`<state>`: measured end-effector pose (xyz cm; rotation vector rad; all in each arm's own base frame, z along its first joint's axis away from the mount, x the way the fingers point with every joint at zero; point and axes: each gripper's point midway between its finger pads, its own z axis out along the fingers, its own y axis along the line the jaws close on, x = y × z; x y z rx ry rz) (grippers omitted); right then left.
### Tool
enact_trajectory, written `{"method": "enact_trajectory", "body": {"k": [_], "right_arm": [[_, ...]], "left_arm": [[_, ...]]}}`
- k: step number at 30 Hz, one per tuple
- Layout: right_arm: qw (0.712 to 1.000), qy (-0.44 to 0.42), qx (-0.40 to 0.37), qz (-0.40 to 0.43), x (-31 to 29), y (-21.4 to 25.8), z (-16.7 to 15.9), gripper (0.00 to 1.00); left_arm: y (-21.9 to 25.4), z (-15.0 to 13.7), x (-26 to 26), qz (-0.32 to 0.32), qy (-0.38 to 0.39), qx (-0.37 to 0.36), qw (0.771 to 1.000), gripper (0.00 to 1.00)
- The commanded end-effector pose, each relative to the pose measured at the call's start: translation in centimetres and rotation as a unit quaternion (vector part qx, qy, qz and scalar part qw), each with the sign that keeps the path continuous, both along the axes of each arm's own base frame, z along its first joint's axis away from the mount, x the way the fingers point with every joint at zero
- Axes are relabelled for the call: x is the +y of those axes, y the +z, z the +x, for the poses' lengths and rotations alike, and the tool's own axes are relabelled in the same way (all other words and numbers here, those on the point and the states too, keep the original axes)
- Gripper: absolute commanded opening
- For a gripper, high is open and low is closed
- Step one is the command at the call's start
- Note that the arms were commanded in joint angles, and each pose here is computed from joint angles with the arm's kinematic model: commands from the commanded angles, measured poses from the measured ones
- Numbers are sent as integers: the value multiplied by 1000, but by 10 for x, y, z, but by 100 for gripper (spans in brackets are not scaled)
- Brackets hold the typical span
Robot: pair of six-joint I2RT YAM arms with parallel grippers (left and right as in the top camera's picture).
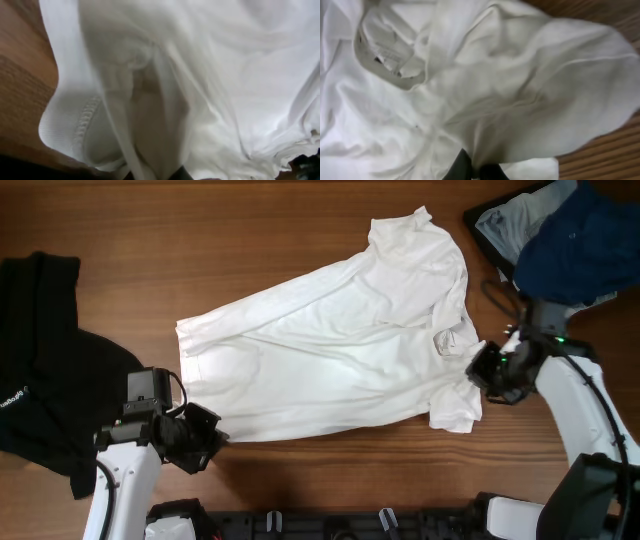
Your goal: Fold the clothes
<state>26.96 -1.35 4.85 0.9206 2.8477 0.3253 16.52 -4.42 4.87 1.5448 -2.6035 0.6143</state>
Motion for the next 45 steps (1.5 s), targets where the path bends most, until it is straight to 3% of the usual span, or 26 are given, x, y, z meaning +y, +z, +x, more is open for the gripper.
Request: {"method": "enact_trajectory", "body": {"k": [1,4,10,15,24,31,36,39,42,43,45], "right_arm": [[997,46,-41,-49,14,23,24,4],[990,85,-77,-77,26,42,44,4],[981,78,-133,-115,20,73,75,4],[984,79,-117,-113,19,62,75,4],[985,83,-112,-103,23,39,92,4],[969,131,-177,-116,29,51,136,4],[948,154,-261,-101,43,63,176,4],[944,165,-272,-85,54,53,187,5],[950,185,-241,-71,68,25,182,18],[952,194,-229,-67,76,15,179,28],[951,213,-215,-55,92,0,175,80]], "left_arm": [[14,20,12,36,9,-38,999,4],[23,33,17,47,11,-63,997,4],[34,60,31,86,20,-116,989,4],[26,69,38,100,23,-110,989,9],[-5,105,42,99,28,-107,989,4],[-11,132,46,101,39,-140,984,4],[-11,132,47,101,40,-140,984,4],[-11,131,46,101,40,-139,984,4],[-13,128,46,100,39,-133,985,8],[-13,127,46,100,39,-130,986,11],[-14,126,46,100,38,-127,986,14]]}}
